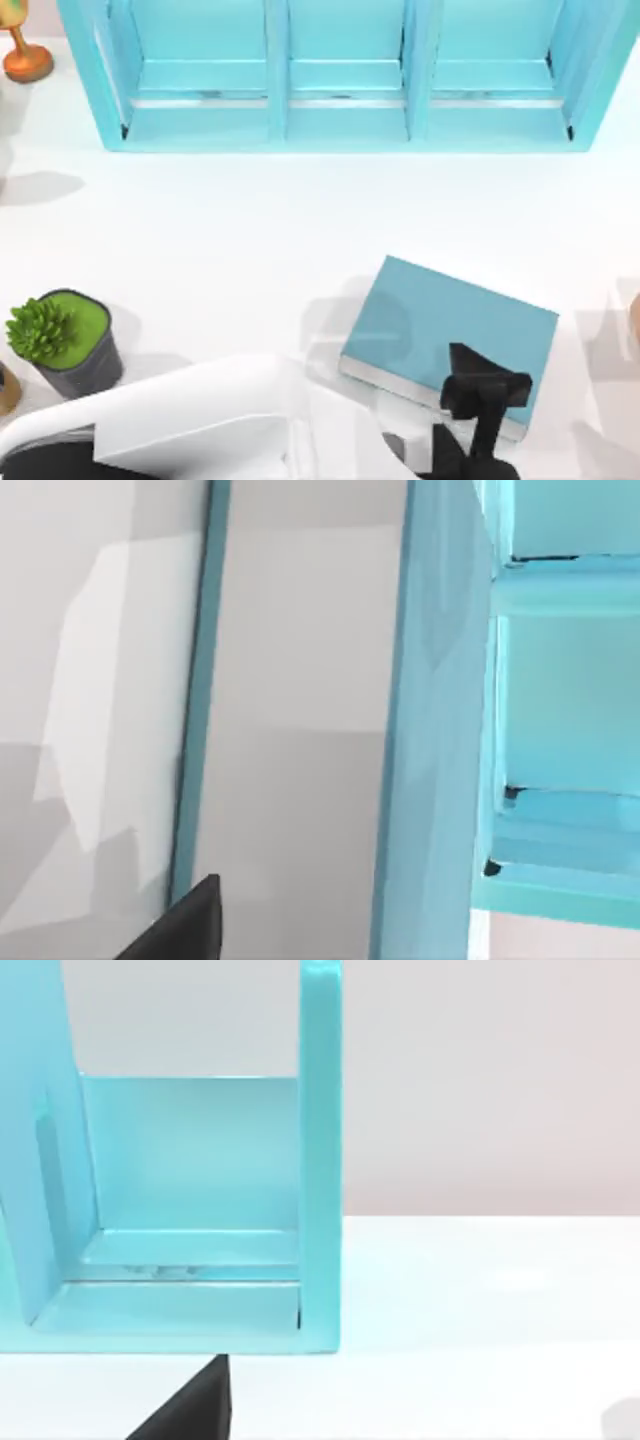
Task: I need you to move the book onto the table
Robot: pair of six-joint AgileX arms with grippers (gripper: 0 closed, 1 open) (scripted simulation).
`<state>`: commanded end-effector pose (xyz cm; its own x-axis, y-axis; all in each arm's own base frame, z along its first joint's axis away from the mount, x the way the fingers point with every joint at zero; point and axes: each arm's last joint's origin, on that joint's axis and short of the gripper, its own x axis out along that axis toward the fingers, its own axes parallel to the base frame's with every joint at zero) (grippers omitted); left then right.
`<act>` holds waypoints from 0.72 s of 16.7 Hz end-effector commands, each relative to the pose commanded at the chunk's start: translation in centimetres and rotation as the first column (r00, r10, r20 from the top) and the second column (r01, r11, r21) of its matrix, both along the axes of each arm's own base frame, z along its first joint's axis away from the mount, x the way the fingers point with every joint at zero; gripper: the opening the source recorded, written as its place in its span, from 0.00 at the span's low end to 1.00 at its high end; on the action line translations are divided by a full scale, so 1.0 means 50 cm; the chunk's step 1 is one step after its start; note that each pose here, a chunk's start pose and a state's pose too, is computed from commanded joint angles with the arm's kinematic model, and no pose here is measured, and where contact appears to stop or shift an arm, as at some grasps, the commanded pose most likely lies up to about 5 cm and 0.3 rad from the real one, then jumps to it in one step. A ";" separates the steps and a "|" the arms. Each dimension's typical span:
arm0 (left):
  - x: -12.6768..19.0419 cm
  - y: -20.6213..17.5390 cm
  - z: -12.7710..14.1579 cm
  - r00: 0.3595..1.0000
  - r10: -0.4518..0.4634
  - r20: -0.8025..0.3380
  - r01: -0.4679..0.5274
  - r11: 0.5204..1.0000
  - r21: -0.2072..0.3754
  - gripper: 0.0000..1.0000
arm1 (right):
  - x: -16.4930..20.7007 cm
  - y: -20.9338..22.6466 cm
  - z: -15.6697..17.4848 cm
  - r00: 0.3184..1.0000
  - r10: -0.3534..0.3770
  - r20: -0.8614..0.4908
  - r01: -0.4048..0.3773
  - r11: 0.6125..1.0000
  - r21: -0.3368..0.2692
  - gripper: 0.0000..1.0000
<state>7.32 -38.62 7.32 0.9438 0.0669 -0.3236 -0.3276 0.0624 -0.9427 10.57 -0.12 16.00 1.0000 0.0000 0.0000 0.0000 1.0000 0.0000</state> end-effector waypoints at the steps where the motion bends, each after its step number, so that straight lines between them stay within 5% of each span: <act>1: -0.018 0.001 0.005 1.000 0.002 0.005 -0.002 1.000 -0.001 1.00 | 0.000 0.000 0.000 1.000 0.000 0.000 0.000 1.000 0.000 1.00; 12: -0.150 0.014 0.074 0.998 -0.029 0.063 0.033 0.998 -0.062 1.00 | 0.000 0.000 0.000 1.000 0.000 0.000 0.000 1.000 0.000 1.00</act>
<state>-0.18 -37.94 11.04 0.9635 0.0190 -0.2671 -0.2673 0.0115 -0.9635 10.57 -0.12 16.00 1.0000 0.0000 0.0000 0.0000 1.0000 0.0000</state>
